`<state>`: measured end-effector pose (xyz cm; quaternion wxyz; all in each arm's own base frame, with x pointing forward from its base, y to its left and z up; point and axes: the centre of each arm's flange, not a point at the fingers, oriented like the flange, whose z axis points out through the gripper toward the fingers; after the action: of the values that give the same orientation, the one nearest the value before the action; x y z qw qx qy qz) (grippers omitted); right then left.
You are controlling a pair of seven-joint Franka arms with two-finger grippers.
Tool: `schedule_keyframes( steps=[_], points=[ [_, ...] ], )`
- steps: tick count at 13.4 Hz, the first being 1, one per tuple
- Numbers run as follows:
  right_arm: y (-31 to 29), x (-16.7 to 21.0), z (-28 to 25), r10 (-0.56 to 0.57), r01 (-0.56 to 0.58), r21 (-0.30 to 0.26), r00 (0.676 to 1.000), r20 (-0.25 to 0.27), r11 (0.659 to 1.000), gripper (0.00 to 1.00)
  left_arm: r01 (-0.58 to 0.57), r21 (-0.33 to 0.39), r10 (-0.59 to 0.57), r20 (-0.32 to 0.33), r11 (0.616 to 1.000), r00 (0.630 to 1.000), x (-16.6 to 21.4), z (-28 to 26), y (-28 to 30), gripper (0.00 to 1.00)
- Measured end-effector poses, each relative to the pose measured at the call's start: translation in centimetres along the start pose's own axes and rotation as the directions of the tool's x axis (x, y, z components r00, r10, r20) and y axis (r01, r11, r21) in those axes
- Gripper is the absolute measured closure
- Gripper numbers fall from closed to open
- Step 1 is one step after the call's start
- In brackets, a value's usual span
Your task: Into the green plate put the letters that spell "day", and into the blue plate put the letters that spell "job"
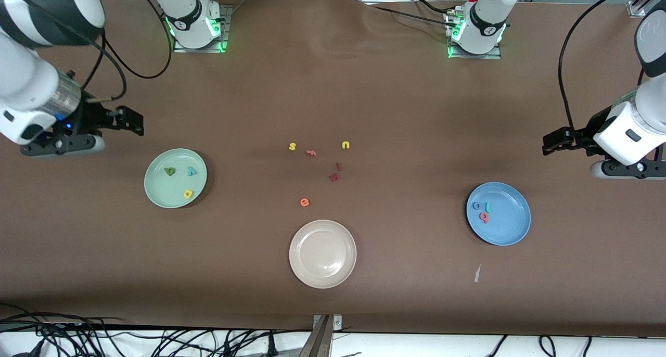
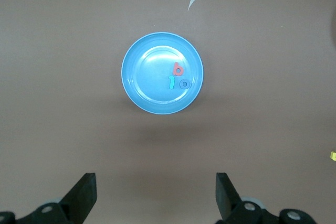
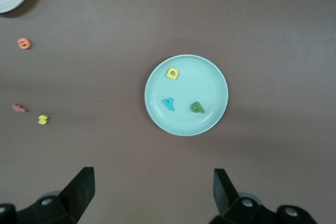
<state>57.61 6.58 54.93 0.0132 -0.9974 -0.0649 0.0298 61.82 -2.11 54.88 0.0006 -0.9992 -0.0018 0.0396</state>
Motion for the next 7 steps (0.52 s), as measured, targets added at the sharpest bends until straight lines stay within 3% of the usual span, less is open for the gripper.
schedule_keyframes(
  steps=[7],
  points=[
    [-1.18,-0.68,-0.80,-0.112,0.112,0.006,0.994,0.003,0.994,0.00,0.008,0.000,-0.008,0.000,1.000,1.000,0.02,-0.01,-0.25,0.00]
  ],
)
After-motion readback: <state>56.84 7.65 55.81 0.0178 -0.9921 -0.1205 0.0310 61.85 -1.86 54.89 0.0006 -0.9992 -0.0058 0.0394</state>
